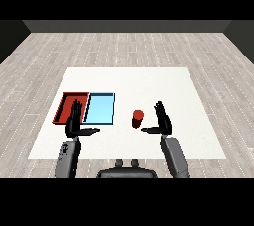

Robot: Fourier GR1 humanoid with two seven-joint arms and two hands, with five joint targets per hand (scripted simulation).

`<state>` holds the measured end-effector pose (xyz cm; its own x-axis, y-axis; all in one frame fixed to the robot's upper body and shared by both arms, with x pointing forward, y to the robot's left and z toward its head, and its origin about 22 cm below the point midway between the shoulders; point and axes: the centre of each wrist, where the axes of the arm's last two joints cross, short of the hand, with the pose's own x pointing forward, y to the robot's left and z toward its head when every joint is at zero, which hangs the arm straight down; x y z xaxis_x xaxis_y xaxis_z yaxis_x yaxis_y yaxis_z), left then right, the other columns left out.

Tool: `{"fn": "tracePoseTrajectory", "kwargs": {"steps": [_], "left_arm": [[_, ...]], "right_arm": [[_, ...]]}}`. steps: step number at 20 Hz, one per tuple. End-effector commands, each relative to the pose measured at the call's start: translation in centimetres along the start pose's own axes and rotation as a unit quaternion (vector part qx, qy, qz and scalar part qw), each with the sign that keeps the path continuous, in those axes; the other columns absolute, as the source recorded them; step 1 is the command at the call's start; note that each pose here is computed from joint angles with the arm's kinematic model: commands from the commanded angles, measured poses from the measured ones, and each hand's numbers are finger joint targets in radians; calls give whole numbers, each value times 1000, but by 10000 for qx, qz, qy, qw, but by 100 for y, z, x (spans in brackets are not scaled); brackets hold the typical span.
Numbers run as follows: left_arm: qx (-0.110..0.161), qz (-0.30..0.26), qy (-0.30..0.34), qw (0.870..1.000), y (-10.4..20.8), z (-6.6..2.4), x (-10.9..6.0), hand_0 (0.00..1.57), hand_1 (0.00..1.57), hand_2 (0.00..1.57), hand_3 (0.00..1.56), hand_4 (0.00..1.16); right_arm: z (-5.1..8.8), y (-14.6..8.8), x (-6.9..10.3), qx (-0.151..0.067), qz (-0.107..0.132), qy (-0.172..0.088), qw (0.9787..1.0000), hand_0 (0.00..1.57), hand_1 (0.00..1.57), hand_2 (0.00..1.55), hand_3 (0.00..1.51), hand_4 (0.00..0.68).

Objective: Pick the red can and put it in the red box

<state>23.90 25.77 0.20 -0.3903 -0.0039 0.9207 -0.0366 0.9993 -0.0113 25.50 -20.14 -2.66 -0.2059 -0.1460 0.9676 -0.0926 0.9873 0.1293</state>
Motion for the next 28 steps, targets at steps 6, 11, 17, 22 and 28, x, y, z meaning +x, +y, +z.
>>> {"fn": "tracePoseTrajectory", "kwargs": {"steps": [6,11,17,22,28], "left_arm": [[51,58,-50,10000,-11,11,224,0,0,0,0,0],[78,109,36,9999,-96,-47,145,0,0,0,0,0],[21,8,-84,10000,30,-71,-46,0,0,0,0,0],[36,168,-5,9999,15,-37,43,0,0,0,0,0],[56,79,56,9999,-77,-102,124,0,0,0,0,0]], "right_arm": [[-6,286,-319,-41,-155,137,9998,0,0,0,0,0],[34,316,-395,120,-295,247,9992,0,0,0,0,0],[-269,277,-524,9,-507,238,9984,0,0,0,0,0],[-325,444,-395,-22,-453,219,9987,0,0,0,0,0],[-254,385,-500,-56,-553,492,9972,0,0,0,0,0]]}}
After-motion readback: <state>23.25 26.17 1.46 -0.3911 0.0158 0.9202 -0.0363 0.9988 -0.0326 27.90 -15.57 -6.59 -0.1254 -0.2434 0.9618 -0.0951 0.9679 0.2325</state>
